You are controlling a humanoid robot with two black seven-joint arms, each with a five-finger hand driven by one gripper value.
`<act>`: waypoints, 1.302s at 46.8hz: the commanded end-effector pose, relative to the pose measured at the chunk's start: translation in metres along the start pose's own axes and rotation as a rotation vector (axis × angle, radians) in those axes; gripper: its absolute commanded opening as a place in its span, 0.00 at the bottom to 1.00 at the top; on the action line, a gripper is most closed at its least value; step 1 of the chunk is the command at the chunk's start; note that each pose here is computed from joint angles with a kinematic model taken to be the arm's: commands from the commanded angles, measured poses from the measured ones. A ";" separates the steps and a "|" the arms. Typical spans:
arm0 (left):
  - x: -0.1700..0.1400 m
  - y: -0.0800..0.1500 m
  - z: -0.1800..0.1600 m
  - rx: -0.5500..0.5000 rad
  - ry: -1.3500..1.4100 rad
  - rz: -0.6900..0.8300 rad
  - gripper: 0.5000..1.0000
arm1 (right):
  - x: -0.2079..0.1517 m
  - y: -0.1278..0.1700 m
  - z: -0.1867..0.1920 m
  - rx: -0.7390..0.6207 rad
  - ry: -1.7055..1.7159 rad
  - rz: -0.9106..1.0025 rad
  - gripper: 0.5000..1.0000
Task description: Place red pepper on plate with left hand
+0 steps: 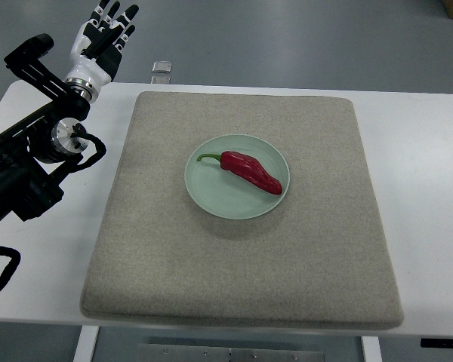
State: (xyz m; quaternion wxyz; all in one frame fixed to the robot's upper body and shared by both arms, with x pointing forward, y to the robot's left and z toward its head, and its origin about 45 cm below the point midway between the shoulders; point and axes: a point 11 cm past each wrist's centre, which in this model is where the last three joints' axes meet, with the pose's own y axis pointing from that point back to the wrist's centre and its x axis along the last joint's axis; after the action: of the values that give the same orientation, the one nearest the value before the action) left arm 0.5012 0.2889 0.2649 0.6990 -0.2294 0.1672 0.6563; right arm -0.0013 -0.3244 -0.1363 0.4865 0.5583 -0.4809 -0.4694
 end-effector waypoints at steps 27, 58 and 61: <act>0.026 0.011 -0.017 0.007 0.066 0.105 0.99 | 0.000 0.000 0.000 0.000 0.000 -0.001 0.86; 0.029 0.013 -0.022 0.017 0.012 0.148 0.99 | -0.002 0.000 -0.002 0.004 0.000 -0.011 0.86; 0.029 0.013 -0.022 0.017 0.011 0.148 0.99 | -0.004 -0.001 -0.002 0.003 0.007 -0.019 0.86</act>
State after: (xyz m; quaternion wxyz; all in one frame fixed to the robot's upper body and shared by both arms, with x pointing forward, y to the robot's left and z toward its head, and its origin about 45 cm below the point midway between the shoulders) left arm 0.4925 0.3019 0.2294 0.6494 -0.2146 0.1935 0.7034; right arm 0.0004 -0.3220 -0.1364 0.4834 0.5617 -0.4787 -0.4708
